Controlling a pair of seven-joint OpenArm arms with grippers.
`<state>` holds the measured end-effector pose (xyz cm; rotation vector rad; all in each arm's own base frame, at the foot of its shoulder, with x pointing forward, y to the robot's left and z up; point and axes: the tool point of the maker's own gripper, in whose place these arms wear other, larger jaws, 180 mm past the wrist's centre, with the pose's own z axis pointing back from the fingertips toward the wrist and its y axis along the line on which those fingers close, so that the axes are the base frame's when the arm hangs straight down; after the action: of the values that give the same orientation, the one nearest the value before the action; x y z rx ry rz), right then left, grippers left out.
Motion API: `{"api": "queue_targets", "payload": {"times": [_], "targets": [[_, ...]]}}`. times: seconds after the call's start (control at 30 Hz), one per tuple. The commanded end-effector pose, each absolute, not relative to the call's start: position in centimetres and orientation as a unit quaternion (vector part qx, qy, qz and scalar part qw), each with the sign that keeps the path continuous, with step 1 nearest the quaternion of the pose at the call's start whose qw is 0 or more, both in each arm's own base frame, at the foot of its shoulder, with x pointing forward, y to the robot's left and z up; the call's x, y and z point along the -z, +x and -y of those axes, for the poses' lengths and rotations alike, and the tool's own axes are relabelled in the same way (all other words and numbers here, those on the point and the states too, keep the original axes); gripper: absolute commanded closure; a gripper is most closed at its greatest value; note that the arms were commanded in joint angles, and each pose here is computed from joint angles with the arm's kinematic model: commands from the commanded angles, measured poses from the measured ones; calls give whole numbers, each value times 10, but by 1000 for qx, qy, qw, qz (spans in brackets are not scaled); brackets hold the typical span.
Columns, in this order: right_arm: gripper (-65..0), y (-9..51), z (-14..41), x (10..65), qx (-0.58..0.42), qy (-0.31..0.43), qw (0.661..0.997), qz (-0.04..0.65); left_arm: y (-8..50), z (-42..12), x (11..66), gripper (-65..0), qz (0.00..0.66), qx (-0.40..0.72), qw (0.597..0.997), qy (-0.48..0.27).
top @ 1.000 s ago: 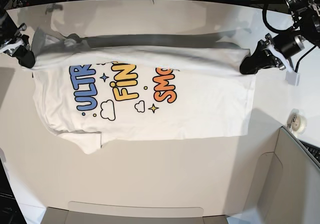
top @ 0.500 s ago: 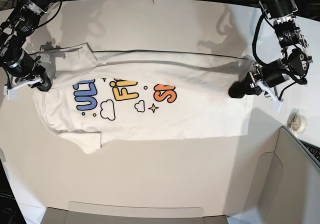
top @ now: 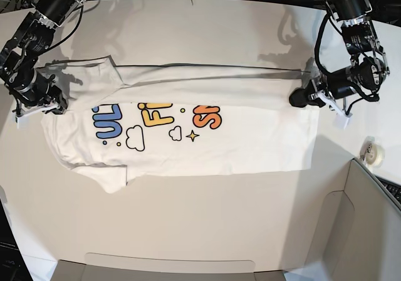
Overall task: Layout the t-shirt on the table in an organized manner, then fold the t-shirt properly
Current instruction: 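Lift the collar edge and fold it over toward the hem with both grippers, then release the folded edge and move both grippers back over the shirt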
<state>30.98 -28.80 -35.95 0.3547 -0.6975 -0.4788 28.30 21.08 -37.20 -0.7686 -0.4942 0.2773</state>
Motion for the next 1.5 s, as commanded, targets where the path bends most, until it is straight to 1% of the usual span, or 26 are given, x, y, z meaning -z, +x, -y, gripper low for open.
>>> {"api": "queue_targets", "payload": {"times": [0.0,0.07,0.1,0.17,0.23,0.27,0.3,0.37,0.43,0.5,0.73,0.8,0.83,0.87,0.9,0.97,1.0,1.03,1.1,1.17,1.23,1.27,1.3,1.33,1.47], "targets": [[-14,319,295,344,224,167,889,362,294,-219,356,-21,261,-122,885,-366],[-55,321,290,344,217,168,891,361,294,-221,355,-73,262,-120,886,-363],[-96,321,288,345,214,169,892,360,294,-223,354,-114,264,-122,885,-363],[-199,321,287,345,212,169,893,359,295,-225,353,-201,267,-121,885,-361],[-289,319,287,346,212,169,894,356,297,-227,350,-262,270,-119,885,-359],[-330,318,287,347,213,170,894,356,297,-231,349,-279,272,-119,887,-354],[-366,318,287,347,213,170,894,357,297,-233,348,-282,272,-119,888,-352],[-410,318,287,347,214,170,894,356,298,-234,348,-283,272,-119,888,-351],[-434,318,290,344,215,167,892,361,298,-235,348,-283,272,-119,888,-351],[-442,321,291,335,209,161,889,374,299,-244,343,-283,276,-114,893,-338],[-442,332,298,287,182,132,871,437,311,-272,318,-283,306,-104,895,-308],[-441,329,298,273,177,121,863,457,313,-285,299,-277,342,-105,886,-294],[-440,329,291,270,171,123,862,461,314,-286,289,-258,358,-99,882,-289],[-439,327,284,270,169,127,861,462,318,-281,278,-220,373,-86,877,-291],[-438,324,274,273,168,138,860,462,320,-273,269,-168,384,-77,868,-304],[-435,319,252,278,169,176,854,459,322,-244,266,-67,388,-74,844,-362],[-417,318,237,284,162,194,857,450,322,-227,271,-25,376,-70,838,-388],[-385,316,226,289,154,205,861,439,321,-208,282,-6,353,-60,840,-407],[-286,311,207,303,146,221,868,419,315,-175,309,-9,298,-55,846,-439],[-173,305,197,320,157,235,870,405,302,-149,340,-22,239,-61,851,-464],[-75,301,197,337,175,241,871,390,292,-134,362,-24,196,-66,855,-475],[-42,300,198,347,182,245,874,378,292,-132,368,-24,190,-73,856,-476],[-23,299,201,357,189,246,878,364,292,-131,372,-24,187,-79,856,-475],[-20,297,207,366,194,240,884,352,294,-134,375,-24,190,-88,856,-473],[-20,296,236,382,209,193,890,356,299,-169,379,-24,206,-108,868,-438]]}}
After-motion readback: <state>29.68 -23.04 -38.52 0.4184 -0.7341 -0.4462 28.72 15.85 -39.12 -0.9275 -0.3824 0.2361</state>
